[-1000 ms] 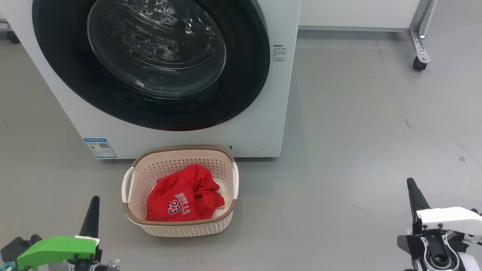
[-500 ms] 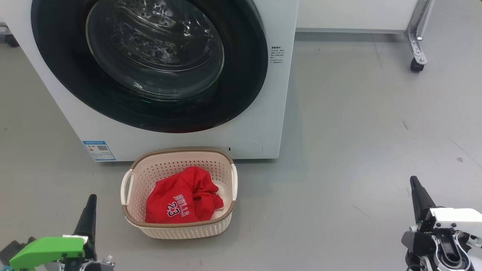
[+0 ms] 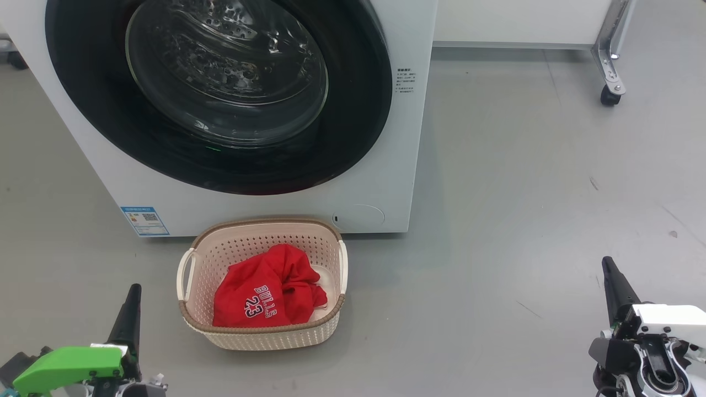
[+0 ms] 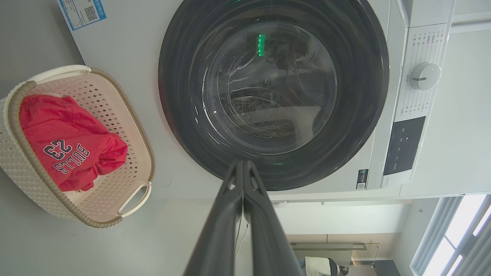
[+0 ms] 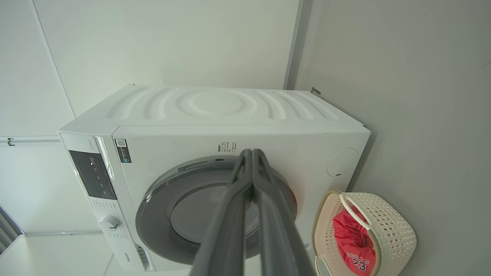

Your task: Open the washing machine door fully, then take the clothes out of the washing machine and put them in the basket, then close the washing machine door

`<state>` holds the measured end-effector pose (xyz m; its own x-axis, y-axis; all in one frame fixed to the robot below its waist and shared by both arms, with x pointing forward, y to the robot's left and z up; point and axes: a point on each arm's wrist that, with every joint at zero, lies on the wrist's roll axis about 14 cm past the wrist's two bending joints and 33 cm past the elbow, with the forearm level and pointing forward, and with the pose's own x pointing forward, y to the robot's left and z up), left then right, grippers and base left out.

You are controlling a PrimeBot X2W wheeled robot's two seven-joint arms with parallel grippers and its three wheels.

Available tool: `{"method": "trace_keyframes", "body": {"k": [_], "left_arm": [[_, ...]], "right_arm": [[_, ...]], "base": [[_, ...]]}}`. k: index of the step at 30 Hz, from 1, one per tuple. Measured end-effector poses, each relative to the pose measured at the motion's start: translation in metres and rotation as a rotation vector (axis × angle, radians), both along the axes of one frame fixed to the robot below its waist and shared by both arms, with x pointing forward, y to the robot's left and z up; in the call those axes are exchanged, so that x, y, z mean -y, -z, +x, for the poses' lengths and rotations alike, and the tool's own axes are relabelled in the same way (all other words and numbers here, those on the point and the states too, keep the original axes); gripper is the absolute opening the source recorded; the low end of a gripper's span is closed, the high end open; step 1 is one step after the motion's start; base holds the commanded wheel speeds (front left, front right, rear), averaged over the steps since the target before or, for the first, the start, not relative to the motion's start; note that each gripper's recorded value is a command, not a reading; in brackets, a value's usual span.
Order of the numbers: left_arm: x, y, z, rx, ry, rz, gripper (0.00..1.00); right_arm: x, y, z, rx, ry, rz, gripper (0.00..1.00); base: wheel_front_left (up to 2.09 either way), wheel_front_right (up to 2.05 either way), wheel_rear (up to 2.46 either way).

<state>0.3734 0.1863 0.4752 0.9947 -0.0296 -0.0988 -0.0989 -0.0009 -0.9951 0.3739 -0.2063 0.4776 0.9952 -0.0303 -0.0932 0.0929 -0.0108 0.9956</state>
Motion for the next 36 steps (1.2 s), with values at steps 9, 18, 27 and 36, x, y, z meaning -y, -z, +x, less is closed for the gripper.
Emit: {"method": "trace_keyframes", "body": {"k": [9, 18, 27, 36], "left_arm": [[0.0000, -0.0003, 0.0002, 0.001, 0.000, 0.000, 0.00], [-0.0001, -0.0007, 0.0005, 0.002, 0.000, 0.000, 0.00], [-0.0002, -0.0008, 0.0006, 0.002, -0.001, 0.000, 0.00], [-0.0003, -0.0009, 0.0006, 0.003, -0.001, 0.000, 0.00]], "right_arm": [[0.0000, 0.0000, 0.0000, 0.000, 0.000, 0.000, 0.00], [0.0000, -0.0001, 0.0001, 0.000, 0.000, 0.000, 0.00], [0.0000, -0.0001, 0.0001, 0.000, 0.000, 0.000, 0.00], [0.0000, -0.0001, 0.0001, 0.000, 0.000, 0.000, 0.00]], "base": [[0.00, 0.00, 0.00], [0.00, 0.00, 0.00], [0.00, 0.00, 0.00], [0.00, 0.00, 0.00]]}}
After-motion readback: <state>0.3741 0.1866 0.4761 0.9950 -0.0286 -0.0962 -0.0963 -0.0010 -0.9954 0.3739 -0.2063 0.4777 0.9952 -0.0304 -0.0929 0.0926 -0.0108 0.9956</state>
